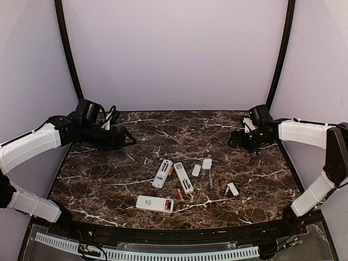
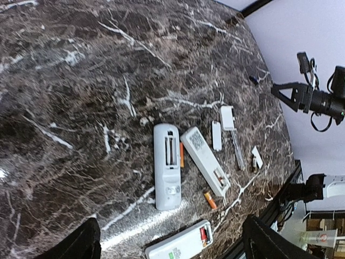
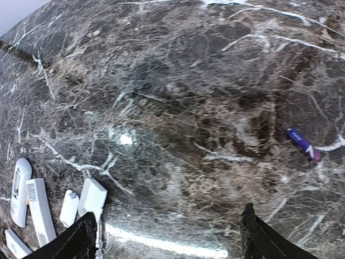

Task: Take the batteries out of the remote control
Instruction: Place the remote control without the battery cover at the center of the board, then pick up the screwdriver from the center of the board.

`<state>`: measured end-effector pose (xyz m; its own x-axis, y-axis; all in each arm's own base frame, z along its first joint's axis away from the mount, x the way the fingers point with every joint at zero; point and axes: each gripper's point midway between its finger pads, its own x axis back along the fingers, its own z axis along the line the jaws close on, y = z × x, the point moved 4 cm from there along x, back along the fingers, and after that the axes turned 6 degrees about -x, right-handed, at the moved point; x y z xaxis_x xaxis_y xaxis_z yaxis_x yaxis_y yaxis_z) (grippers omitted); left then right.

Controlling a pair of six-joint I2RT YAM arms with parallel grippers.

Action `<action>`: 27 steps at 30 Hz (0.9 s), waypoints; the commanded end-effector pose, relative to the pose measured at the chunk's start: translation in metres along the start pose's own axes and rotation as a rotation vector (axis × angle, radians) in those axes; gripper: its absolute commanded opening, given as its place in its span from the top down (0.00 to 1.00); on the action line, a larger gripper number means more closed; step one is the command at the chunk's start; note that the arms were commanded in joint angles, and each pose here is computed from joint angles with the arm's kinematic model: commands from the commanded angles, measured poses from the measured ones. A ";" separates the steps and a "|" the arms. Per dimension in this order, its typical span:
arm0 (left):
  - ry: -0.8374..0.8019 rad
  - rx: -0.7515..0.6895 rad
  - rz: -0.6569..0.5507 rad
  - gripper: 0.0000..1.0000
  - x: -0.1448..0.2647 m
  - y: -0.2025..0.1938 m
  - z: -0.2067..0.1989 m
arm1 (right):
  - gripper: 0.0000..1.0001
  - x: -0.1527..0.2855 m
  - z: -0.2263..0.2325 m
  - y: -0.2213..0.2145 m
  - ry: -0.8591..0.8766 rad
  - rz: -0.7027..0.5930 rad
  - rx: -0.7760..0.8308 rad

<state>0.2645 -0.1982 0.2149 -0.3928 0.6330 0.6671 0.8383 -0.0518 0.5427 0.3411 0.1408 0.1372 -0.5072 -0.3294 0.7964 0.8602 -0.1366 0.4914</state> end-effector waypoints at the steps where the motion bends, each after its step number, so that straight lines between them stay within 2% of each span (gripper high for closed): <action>1: 0.048 -0.029 -0.042 0.09 0.027 0.022 0.020 | 0.12 0.015 -0.023 0.001 -0.057 -0.011 0.003; 4: 0.090 -0.008 -0.140 0.10 0.047 0.048 0.040 | 0.15 0.022 -0.029 0.001 -0.065 -0.013 -0.013; 9: 0.137 -0.004 -0.284 0.09 0.068 0.075 0.060 | 0.25 0.023 -0.014 -0.023 0.037 0.057 -0.042; 16: 0.283 -0.061 -0.286 0.09 0.066 0.081 0.086 | 0.30 0.028 0.020 -0.072 0.088 0.133 -0.090; 22: 0.262 -0.028 -0.240 0.11 0.050 0.068 0.094 | 0.35 0.010 0.065 -0.109 0.096 0.214 -0.086; 27: 0.260 -0.014 -0.233 0.11 0.050 0.064 0.094 | 0.37 -0.013 0.082 -0.133 0.031 0.298 -0.046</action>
<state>0.3373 -0.0992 0.2401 -0.6648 0.4150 0.6211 0.7018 0.0623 0.7096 0.2271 0.2240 0.1002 -0.2374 -0.4352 0.8685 0.9688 -0.0411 0.2442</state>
